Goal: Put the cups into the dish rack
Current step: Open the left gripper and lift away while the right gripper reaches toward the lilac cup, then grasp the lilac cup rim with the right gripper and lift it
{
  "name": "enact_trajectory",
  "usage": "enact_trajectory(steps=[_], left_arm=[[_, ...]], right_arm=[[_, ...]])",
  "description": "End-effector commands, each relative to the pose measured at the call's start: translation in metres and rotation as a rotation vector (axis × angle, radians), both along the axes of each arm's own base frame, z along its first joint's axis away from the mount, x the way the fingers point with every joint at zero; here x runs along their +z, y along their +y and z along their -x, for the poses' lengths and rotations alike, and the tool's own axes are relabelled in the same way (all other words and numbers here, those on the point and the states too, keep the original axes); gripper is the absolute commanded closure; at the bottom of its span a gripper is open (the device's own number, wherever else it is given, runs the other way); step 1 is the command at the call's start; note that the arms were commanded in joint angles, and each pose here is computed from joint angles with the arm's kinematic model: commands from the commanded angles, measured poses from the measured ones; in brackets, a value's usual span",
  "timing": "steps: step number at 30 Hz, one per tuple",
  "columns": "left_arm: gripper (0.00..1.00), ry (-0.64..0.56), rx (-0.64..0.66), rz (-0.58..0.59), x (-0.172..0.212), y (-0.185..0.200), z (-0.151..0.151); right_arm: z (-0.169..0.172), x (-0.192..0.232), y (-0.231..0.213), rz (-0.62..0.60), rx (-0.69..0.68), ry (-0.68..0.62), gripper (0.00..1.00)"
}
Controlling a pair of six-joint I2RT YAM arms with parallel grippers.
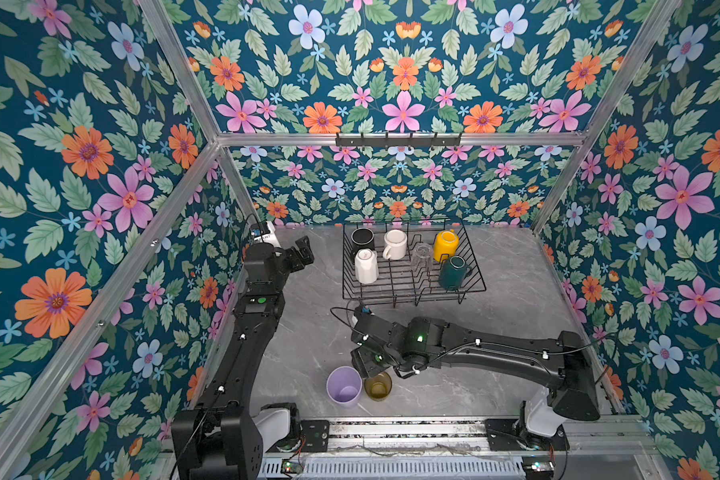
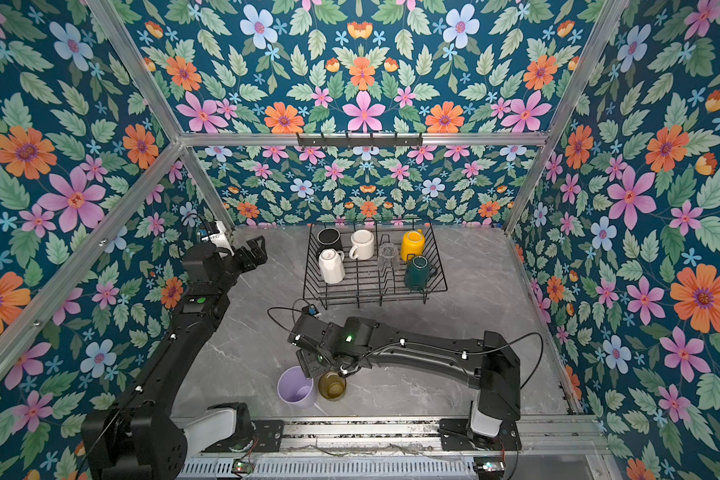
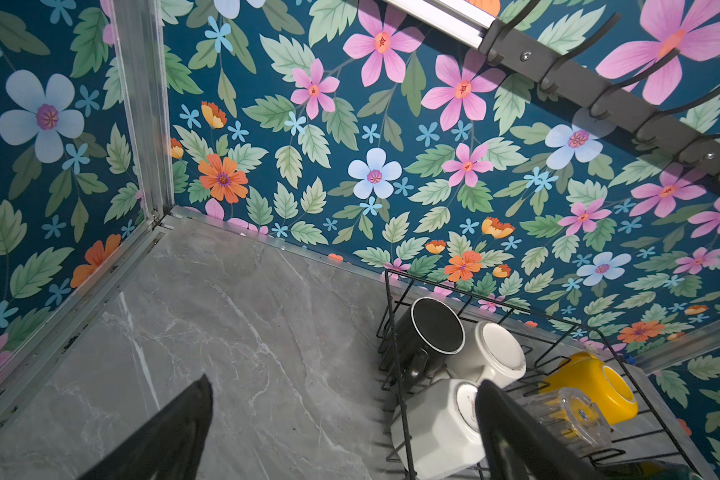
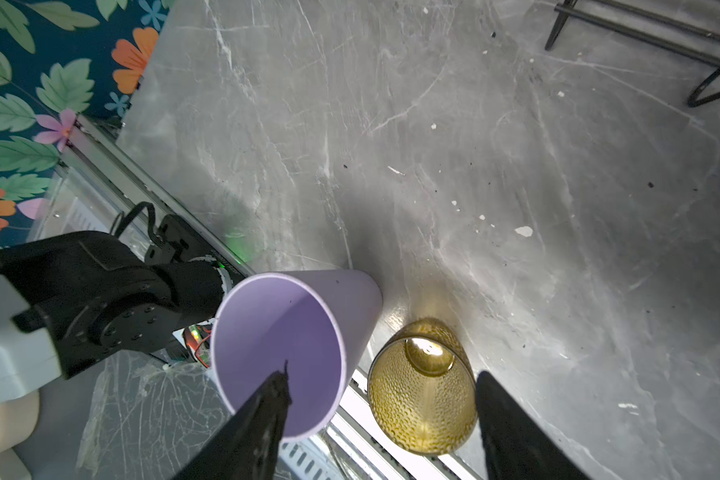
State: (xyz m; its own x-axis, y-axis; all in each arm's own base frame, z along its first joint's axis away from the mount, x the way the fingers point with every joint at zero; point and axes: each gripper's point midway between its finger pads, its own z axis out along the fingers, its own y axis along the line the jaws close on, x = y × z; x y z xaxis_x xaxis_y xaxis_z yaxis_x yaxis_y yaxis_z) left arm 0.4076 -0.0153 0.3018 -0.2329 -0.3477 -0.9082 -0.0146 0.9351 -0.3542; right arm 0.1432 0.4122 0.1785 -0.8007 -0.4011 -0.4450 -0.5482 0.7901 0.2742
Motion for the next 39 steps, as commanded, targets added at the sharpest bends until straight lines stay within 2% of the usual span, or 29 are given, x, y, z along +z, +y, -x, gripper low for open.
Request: enact_trajectory(steps=[1,12,28,33,39], left_arm=[[0.00,-0.025,0.008,0.007,0.007,0.002,0.000],[0.00,-0.027,0.014,0.017,0.008,0.006,0.001],[0.00,-0.025,0.011,0.025,0.007,0.007,0.001],[0.00,-0.025,0.006,0.026,0.007,0.006,0.001],[0.00,-0.025,0.006,0.026,0.006,0.007,0.001]], right_arm=[[0.005,-0.006,0.003,0.018,0.017,0.020,0.33],[0.017,-0.035,0.020,0.052,0.056,0.090,0.51],[0.017,-0.059,0.028,0.105,0.064,0.110,0.82],[0.016,-0.054,0.028,0.093,0.057,0.103,1.00],[0.016,-0.040,0.029,0.037,0.053,0.095,1.00]])
